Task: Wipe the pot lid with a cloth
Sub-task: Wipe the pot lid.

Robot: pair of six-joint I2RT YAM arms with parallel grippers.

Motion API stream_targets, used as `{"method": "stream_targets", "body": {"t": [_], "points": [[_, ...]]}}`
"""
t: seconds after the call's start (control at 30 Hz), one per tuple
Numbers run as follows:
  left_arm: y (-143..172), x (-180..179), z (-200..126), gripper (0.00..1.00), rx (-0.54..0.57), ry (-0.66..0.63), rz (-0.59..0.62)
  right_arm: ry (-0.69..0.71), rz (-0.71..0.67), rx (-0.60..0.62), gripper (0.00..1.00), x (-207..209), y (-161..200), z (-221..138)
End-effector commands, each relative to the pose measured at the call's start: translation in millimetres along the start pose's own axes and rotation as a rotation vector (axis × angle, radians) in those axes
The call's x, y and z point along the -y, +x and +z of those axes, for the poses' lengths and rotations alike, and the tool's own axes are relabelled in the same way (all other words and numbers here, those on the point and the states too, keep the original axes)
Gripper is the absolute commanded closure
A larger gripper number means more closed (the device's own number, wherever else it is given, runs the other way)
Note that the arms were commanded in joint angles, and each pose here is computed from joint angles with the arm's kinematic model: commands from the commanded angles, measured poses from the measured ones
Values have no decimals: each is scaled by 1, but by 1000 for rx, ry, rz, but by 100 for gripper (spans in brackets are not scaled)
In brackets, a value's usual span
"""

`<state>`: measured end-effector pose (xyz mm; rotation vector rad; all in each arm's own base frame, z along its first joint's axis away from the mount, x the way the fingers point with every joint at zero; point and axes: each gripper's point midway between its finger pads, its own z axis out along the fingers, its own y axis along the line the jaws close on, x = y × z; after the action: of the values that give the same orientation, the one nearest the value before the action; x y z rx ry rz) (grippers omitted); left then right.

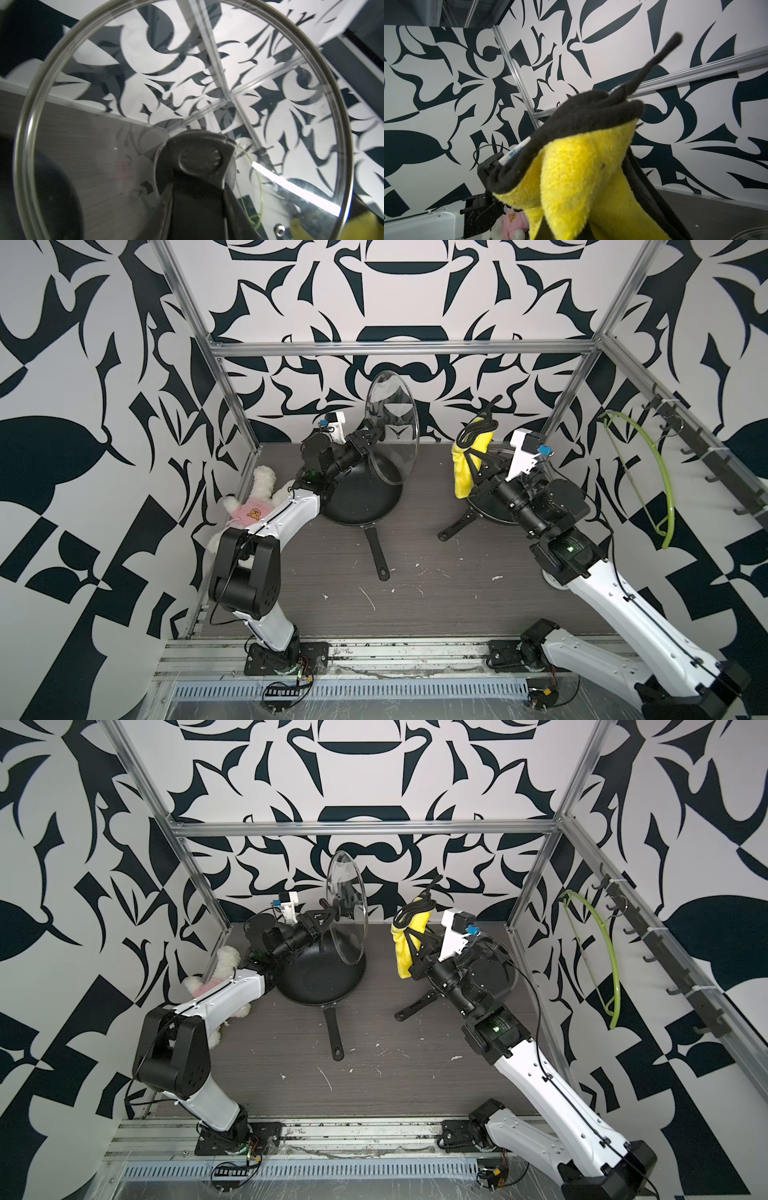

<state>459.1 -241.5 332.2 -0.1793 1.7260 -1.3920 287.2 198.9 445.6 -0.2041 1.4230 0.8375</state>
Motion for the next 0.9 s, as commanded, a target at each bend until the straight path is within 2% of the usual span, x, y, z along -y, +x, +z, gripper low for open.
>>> {"method": "stream_targets", "body": {"t": [0.0, 0.13, 0.2, 0.6, 0.77, 0.87], "points": [[-35, 53, -19, 100, 200, -28, 229, -16, -81, -9, 100, -17, -1, 6], [-25, 39, -17, 100, 244, -209, 179, 29, -176, -76, 100, -28, 23, 24], [-17, 37, -16, 100, 258, -254, 154, 56, -214, -102, 100, -30, 35, 36], [5, 62, -21, 100, 320, -219, -10, 389, -410, -223, 100, 12, 80, 90], [5, 69, -27, 100, 327, -186, -71, 469, -445, -260, 100, 25, 93, 101], [8, 77, -28, 100, 302, -160, -57, 487, -447, -258, 100, 27, 93, 105]]}}
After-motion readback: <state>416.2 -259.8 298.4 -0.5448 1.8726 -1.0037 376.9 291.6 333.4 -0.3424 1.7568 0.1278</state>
